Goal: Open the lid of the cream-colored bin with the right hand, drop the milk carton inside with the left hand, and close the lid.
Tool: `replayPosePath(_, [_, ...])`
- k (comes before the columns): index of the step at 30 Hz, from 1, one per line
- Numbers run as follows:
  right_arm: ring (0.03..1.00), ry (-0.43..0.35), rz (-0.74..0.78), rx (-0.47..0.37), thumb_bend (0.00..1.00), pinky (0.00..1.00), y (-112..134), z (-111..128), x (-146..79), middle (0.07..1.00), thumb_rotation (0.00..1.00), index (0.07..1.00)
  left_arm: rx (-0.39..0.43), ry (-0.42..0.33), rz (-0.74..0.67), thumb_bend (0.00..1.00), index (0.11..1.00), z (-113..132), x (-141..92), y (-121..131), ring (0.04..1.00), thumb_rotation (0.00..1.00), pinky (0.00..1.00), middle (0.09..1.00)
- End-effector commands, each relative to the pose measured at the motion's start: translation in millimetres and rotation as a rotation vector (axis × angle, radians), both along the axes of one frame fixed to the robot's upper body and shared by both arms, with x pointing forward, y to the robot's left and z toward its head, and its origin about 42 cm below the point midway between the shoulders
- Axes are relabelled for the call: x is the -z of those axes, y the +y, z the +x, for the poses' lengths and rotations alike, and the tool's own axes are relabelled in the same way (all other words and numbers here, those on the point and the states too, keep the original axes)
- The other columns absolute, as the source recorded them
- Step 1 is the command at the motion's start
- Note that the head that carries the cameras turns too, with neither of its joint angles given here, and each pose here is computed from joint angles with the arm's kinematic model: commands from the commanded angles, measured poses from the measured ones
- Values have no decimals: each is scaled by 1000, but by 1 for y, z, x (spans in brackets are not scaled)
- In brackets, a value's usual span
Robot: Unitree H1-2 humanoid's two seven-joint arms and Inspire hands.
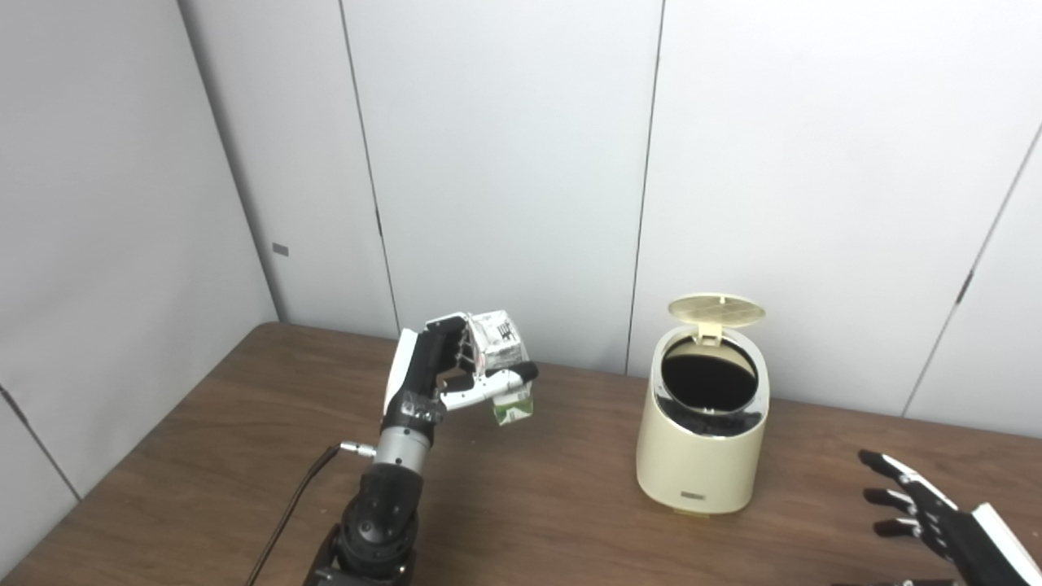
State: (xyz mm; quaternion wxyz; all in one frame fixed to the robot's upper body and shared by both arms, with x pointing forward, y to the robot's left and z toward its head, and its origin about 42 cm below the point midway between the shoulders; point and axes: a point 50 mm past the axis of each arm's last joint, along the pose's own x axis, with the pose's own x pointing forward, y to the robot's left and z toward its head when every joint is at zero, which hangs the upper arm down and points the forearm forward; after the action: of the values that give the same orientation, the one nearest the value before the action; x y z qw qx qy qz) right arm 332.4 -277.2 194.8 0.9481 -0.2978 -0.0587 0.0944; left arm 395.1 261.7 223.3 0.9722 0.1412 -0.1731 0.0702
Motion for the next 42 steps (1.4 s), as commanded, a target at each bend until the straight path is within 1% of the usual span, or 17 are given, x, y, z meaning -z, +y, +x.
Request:
replayPosePath(1, [826, -101, -14, -13, 792, 716, 1, 6, -22, 916, 87, 890, 50, -153, 10, 523, 487, 7, -49, -14, 429, 0, 373, 477])
replayPosePath(3, [822, -111, -15, -17, 793, 704, 1, 7, -22, 911, 77, 888, 78, -177, 27, 522, 486, 7, -56, -22, 441, 0, 382, 483])
replayPosePath(6, [818, -115, -9, -19, 788, 685, 1, 8, -22, 907, 69, 889, 120, -197, 13, 521, 484, 9, -63, -35, 447, 0, 384, 490])
replayPosePath(9, [810, -118, 0, -25, 787, 670, 3, 10, -21, 902, 72, 885, 160, -211, -19, 521, 490, 11, -68, -53, 420, 0, 355, 479])
replayPosePath(12, [825, -118, 20, -32, 794, 678, 6, 13, -18, 912, 69, 884, 184, -216, -30, 521, 487, 14, -72, -75, 423, 0, 353, 484])
replayPosePath(14, [832, -120, 27, -36, 794, 661, 9, 14, -17, 919, 69, 884, 208, -215, -30, 521, 489, 17, -72, -88, 422, 0, 351, 480])
replayPosePath(17, [838, -120, 32, -40, 798, 672, 13, 16, -16, 921, 83, 882, 260, -211, -20, 521, 491, 23, -70, -108, 419, 0, 350, 476])
replayPosePath(21, [840, -124, 26, -42, 799, 659, 16, 18, -14, 921, 96, 885, 295, -205, -28, 522, 494, 29, -67, -123, 410, 0, 344, 469])
replayPosePath(24, [842, -124, 29, -39, 800, 628, 19, 17, -15, 920, 112, 899, 317, -197, -42, 522, 491, 32, -65, -132, 414, 0, 345, 473])
replayPosePath(26, [849, -125, 30, -36, 795, 632, 19, 16, -15, 921, 115, 903, 327, -195, -52, 522, 490, 34, -63, -137, 415, 0, 344, 474])
replayPosePath(28, [849, -131, 25, -33, 795, 696, 20, 16, -15, 913, 118, 903, 332, -190, -63, 522, 488, 37, -58, -146, 421, 0, 351, 478])
replayPosePath(30, [848, -136, 25, -32, 795, 716, 19, 15, -15, 908, 119, 903, 331, -192, -71, 522, 489, 40, -54, -153, 424, 0, 355, 478])
replayPosePath(33, [846, -141, 30, -35, 791, 663, 19, 16, -15, 911, 130, 904, 323, -206, -83, 522, 491, 42, -49, -158, 430, 0, 357, 477])
replayPosePath(36, [844, -144, 19, -40, 785, 643, 18, 15, -15, 913, 147, 905, 306, -231, -87, 521, 493, 44, -43, -162, 440, 0, 367, 478])
replayPosePath(42, [846, -142, 7, -31, 785, 724, 18, 12, -16, 911, 137, 906, 254, -319, -106, 521, 495, 49, -34, -169, 449, 0, 393, 477])
